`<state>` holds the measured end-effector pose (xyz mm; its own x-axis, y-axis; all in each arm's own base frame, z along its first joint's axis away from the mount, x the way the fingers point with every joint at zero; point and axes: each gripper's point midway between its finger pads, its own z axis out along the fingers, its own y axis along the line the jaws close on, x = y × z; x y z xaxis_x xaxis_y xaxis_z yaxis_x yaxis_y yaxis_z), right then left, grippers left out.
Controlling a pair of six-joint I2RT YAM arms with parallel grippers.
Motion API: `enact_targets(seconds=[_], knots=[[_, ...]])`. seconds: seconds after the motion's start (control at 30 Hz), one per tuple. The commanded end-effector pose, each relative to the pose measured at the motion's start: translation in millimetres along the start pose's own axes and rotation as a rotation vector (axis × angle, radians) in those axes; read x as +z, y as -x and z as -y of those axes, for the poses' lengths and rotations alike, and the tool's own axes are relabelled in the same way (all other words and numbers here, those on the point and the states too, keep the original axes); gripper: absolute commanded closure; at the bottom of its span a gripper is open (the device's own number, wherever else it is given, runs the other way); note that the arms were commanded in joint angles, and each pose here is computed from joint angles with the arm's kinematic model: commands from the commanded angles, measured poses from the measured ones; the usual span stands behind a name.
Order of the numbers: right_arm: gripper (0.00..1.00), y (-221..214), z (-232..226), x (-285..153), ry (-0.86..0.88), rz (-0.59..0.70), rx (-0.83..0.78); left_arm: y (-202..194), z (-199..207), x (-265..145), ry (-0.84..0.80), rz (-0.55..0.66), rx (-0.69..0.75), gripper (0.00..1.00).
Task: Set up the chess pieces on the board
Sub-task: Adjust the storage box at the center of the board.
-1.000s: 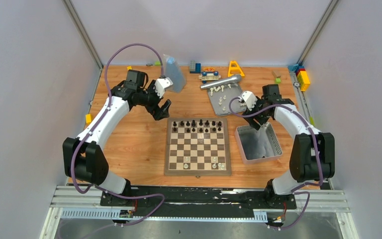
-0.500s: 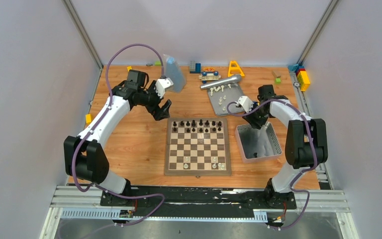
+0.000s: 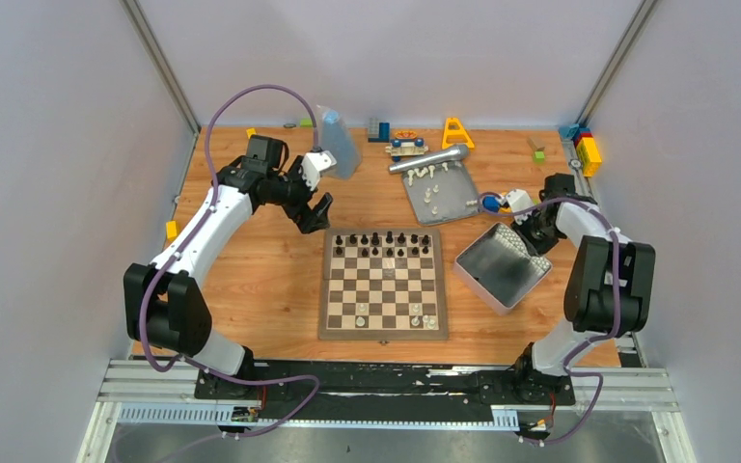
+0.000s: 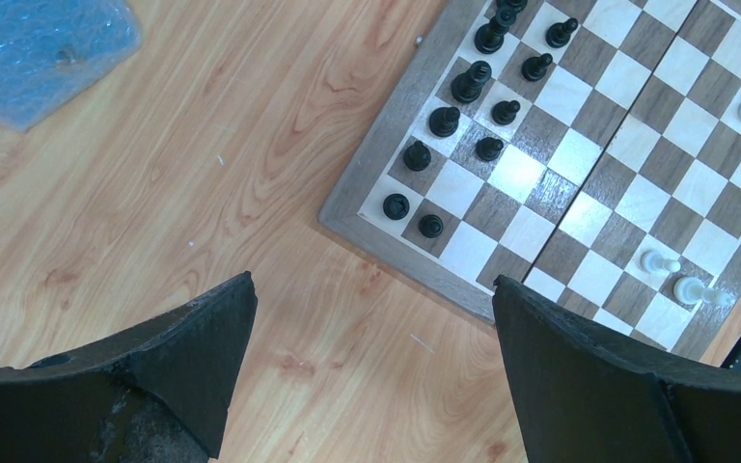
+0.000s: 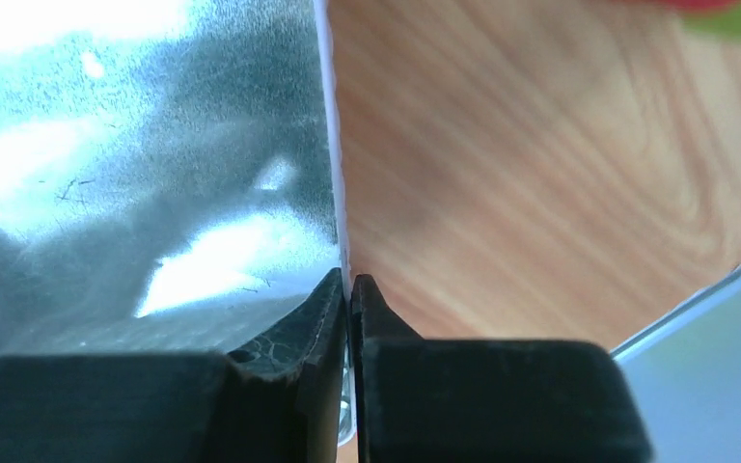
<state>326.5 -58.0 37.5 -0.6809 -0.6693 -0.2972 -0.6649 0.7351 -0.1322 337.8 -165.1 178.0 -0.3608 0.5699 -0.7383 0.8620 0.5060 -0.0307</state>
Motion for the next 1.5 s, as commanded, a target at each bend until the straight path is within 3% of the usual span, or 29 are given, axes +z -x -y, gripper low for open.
enact_targets(seconds=[0.0,0.27,0.43,0.53,0.67,0.8,0.93,1.17,1.47], knots=[[0.94,-35,-11,-15,-0.057,-0.087,0.203,14,-4,-4,0.000,0.037,0.023,0.00],[0.95,-73,-39,-28,-0.133,-0.134,0.624,16,-8,3,-0.018,0.024,0.003,0.00],[0.90,-92,-43,-31,-0.206,-0.178,0.699,20,-12,5,-0.024,0.021,-0.005,0.00],[0.79,-90,-45,-34,-0.201,-0.158,0.689,22,-17,9,-0.024,0.007,-0.010,0.00],[0.63,-63,-46,-44,-0.132,-0.030,0.633,22,-24,15,-0.029,-0.016,-0.021,0.00],[0.55,-37,-25,-68,-0.174,0.084,0.536,23,-32,18,-0.027,-0.042,-0.022,0.00],[0.53,-9,-20,-93,-0.145,0.182,0.426,27,-37,18,-0.026,-0.062,-0.027,0.00],[0.52,35,-76,-92,0.160,0.336,0.139,31,-35,15,-0.031,-0.043,-0.010,0.00],[0.51,42,-135,-41,0.320,0.286,-0.099,34,-31,12,-0.049,-0.030,0.031,0.00]])
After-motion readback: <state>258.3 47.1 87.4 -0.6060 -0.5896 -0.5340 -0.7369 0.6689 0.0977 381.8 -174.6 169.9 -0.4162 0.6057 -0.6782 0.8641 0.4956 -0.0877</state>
